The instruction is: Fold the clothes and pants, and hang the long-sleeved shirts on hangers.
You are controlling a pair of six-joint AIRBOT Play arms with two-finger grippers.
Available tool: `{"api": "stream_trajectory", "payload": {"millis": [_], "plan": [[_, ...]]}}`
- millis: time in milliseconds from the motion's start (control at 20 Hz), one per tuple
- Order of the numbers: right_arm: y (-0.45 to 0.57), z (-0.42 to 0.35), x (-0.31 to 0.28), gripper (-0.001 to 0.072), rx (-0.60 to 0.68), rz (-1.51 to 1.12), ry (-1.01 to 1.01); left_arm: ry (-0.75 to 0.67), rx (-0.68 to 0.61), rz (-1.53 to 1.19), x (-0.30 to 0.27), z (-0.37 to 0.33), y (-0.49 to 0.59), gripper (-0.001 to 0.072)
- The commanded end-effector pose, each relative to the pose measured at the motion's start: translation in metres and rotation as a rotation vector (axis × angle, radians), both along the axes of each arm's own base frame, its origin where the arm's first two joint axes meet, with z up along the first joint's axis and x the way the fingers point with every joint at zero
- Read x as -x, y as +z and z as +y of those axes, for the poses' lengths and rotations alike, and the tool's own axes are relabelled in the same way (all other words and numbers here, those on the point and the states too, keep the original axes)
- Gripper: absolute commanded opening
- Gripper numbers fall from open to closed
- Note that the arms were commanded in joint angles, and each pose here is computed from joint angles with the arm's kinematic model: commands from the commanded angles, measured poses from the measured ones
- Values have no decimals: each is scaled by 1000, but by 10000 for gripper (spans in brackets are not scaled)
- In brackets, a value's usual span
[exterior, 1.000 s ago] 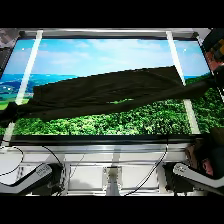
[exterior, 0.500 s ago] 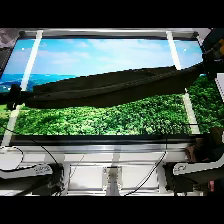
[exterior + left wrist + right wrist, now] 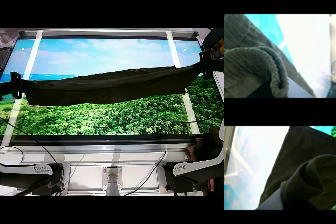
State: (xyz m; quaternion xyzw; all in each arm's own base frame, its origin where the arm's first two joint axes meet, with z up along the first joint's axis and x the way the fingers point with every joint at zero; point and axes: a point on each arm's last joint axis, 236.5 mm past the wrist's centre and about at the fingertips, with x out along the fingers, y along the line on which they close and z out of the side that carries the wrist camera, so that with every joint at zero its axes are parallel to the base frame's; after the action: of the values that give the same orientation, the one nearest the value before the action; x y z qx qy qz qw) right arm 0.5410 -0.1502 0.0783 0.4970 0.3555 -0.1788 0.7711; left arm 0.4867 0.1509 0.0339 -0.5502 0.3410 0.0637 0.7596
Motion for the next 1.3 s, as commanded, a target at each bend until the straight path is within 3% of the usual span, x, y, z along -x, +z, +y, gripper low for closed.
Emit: {"api": "stream_trajectory", "payload": {"millis": [0,300,600,800,950,1050,1100,1150,1200,1250], "plan": [[-11,0,-10,18,-24,10,-39,75,-17,-50,-14,13,8,49],[-41,12,-26,18,-63,36,-73,139,-57,-72,-35,16,1,50],[-38,8,-51,18,-64,-57,-130,234,157,-71,-56,10,-30,50],[-53,28,-67,18,-79,-74,-114,255,169,-162,-82,0,-31,51],[-38,29,-103,19,-104,-199,-152,516,169,-268,-103,37,-13,69],[-33,20,-126,19,-165,-243,-210,640,120,-283,-107,67,-12,153],[-32,18,-136,21,-173,-262,-208,641,120,-297,-115,70,-11,243],[-31,15,-145,55,-158,-281,-196,626,126,-312,-124,71,-12,461],[-35,16,-149,245,-154,-284,-190,591,145,-336,-135,66,-10,550],[-39,16,-149,306,-141,-280,-184,585,144,-344,-141,67,-11,550]]}}
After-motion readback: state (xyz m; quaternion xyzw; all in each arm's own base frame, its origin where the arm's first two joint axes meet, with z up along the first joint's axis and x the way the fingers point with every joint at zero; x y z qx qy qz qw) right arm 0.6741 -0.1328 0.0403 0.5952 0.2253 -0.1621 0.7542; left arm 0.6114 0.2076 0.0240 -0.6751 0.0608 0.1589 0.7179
